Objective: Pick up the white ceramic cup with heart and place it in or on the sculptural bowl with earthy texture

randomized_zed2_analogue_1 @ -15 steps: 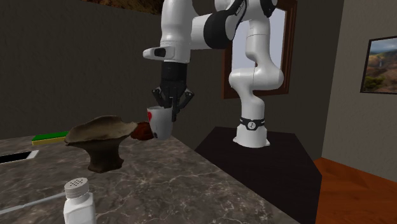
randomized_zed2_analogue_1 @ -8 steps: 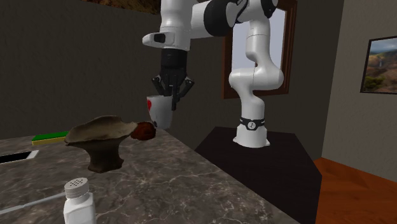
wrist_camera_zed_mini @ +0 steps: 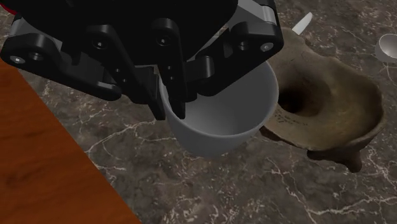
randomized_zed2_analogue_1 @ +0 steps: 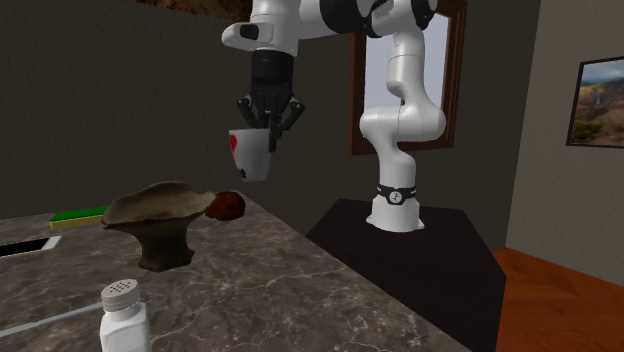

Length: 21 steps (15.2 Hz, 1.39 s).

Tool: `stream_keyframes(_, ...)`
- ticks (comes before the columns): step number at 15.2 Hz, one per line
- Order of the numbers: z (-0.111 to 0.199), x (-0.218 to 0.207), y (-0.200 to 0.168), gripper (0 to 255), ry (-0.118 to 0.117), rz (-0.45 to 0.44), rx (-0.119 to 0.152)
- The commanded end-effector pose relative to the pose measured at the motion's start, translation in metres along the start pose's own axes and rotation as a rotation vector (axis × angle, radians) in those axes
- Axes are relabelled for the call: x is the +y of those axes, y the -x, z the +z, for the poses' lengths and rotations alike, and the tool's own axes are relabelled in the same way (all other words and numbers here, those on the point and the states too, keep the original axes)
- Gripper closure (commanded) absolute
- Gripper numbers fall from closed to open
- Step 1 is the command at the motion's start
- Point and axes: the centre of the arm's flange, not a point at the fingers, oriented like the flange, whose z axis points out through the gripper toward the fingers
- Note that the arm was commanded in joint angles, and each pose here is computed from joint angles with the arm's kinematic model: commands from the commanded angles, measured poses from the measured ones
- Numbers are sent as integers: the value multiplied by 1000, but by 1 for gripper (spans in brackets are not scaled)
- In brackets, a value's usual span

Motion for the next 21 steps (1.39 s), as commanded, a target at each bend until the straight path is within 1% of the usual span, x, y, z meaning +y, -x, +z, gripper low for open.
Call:
stream_keyframes(1,-11,1,1,255,0,0,0)
stream_keyframes(12,-67,5,-1,255,0,0,0)
stream_keyframes(21,-75,112,-53,255,0,0,0)
